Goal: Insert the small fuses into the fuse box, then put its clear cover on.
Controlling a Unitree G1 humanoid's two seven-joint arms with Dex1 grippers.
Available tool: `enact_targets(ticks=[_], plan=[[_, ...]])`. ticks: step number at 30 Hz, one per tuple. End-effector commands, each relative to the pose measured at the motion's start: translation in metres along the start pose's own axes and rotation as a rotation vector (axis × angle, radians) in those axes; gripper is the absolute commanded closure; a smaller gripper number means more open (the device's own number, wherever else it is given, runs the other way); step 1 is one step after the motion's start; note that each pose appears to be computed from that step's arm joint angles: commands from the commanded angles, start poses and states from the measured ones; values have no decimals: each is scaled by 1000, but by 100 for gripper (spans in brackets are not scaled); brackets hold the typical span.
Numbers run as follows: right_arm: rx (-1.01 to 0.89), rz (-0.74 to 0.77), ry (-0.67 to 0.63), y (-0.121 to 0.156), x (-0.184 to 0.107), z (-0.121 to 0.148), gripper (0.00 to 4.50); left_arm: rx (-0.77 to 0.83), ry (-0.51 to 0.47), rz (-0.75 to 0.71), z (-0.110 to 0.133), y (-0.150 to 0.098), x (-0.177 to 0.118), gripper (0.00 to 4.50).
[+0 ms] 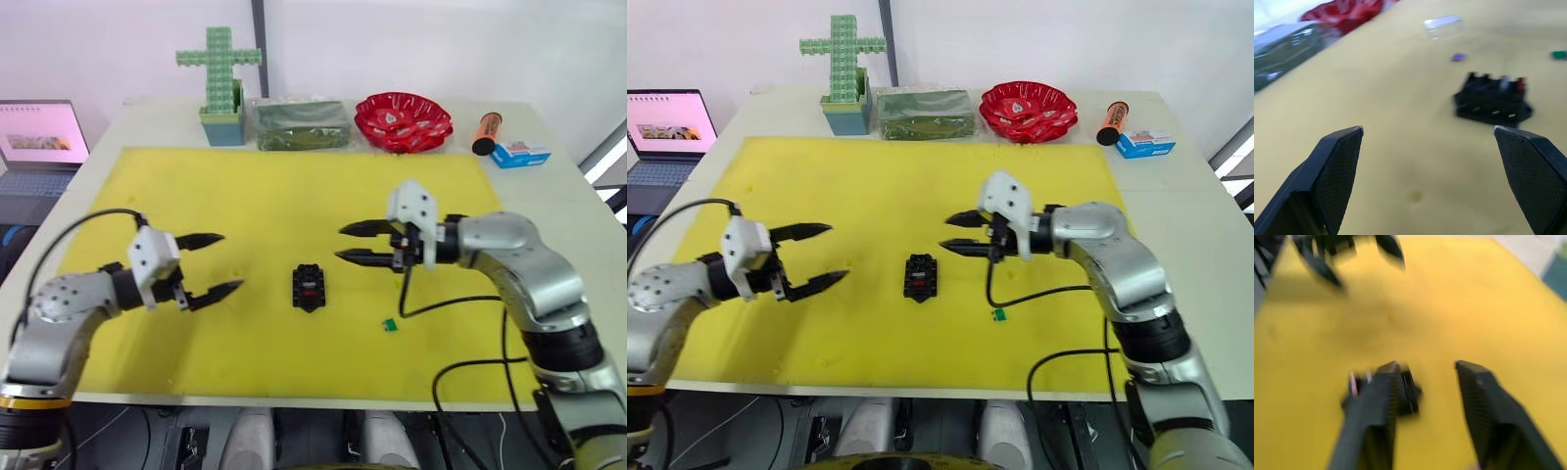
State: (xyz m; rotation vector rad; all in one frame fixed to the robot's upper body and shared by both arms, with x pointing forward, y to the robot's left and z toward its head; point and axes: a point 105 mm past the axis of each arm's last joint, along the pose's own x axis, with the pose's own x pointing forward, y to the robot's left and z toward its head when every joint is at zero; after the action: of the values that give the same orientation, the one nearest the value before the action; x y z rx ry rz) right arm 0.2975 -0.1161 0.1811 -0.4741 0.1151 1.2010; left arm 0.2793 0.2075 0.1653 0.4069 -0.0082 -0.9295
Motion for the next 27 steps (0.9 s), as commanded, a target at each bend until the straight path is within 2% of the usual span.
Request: enact_targets(ticks=[1, 4, 7, 13, 20, 23, 27], plan=[[-46, -101, 73, -14, -38, -16, 101, 79, 90, 128, -7, 29, -28, 0], [19, -163, 138, -13, -68, -41, 2, 57, 130, 231, -20, 46, -54, 0], [91, -249, 170, -14, -96, -61, 2, 49, 174, 280, -34, 51, -74, 0], [225, -350, 159, -9, -121, -84, 2, 58, 209, 323, -49, 57, -89, 0], [379, -392, 85, -11, -117, -70, 2, 79, 172, 290, -42, 59, -77, 0], [551, -395, 33, -12, -115, -62, 2, 104, 101, 262, -23, 62, -65, 0], [888, -258, -44, 11, -109, -49, 2, 125, 13, 46, 7, 35, -34, 0]])
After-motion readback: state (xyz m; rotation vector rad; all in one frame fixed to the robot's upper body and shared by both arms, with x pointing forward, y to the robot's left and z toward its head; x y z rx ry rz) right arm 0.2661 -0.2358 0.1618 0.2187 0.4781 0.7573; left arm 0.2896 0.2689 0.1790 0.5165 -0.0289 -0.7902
